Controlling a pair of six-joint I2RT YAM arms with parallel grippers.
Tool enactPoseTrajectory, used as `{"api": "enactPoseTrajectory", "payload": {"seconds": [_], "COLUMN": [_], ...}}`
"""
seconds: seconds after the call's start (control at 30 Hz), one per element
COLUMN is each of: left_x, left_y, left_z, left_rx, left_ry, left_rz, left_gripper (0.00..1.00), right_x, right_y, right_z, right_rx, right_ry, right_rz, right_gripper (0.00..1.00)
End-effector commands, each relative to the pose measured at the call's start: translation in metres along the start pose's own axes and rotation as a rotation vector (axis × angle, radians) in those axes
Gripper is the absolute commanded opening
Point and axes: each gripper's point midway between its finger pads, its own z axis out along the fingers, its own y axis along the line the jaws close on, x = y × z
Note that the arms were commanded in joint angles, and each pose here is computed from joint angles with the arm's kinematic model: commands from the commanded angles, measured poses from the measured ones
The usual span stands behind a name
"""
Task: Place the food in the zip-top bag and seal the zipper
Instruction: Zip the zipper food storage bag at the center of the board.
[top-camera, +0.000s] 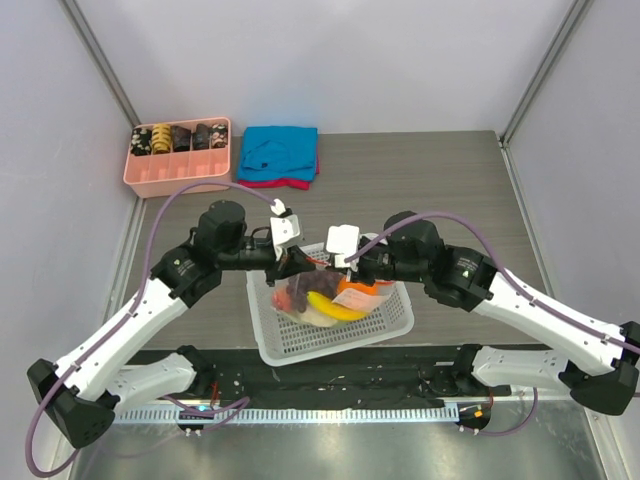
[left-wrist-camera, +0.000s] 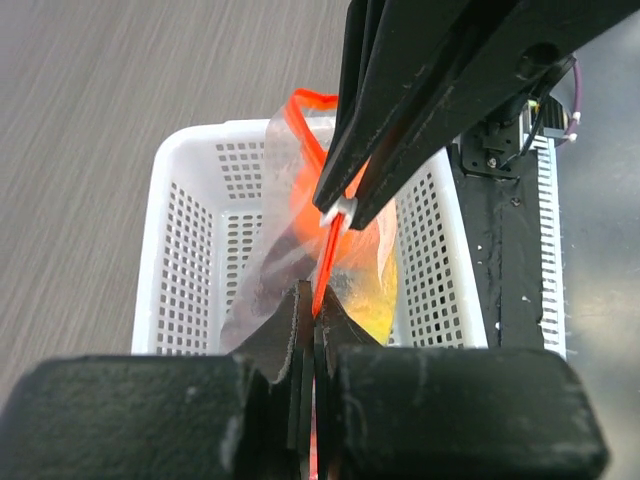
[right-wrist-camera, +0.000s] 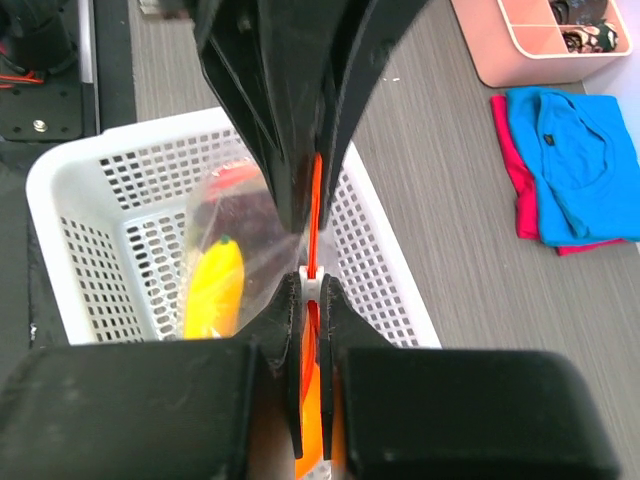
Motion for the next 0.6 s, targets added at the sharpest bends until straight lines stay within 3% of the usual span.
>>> {"api": "enactPoseTrajectory", "payload": {"seconds": [0.0, 0.57], "left_x": [-0.047, -0.089], "left_y": [0.001, 0.021], "left_z": [-0.021, -0.045], "left_rx": [-0.061, -0.176], "left_ry": [-0.145, -0.227], "left_rz": [0.107, 0.068], "left_gripper": [0.0, 0.0], "right_x": [0.012, 0.054], "right_y": [-0.006, -0.013], "right_z": [-0.009, -0.041], "right_rx": [0.049, 0.151], "right_ry": [0.045, 0.181], "right_rz": [-0.028, -0.004], "right_gripper": [0.01, 0.01]}}
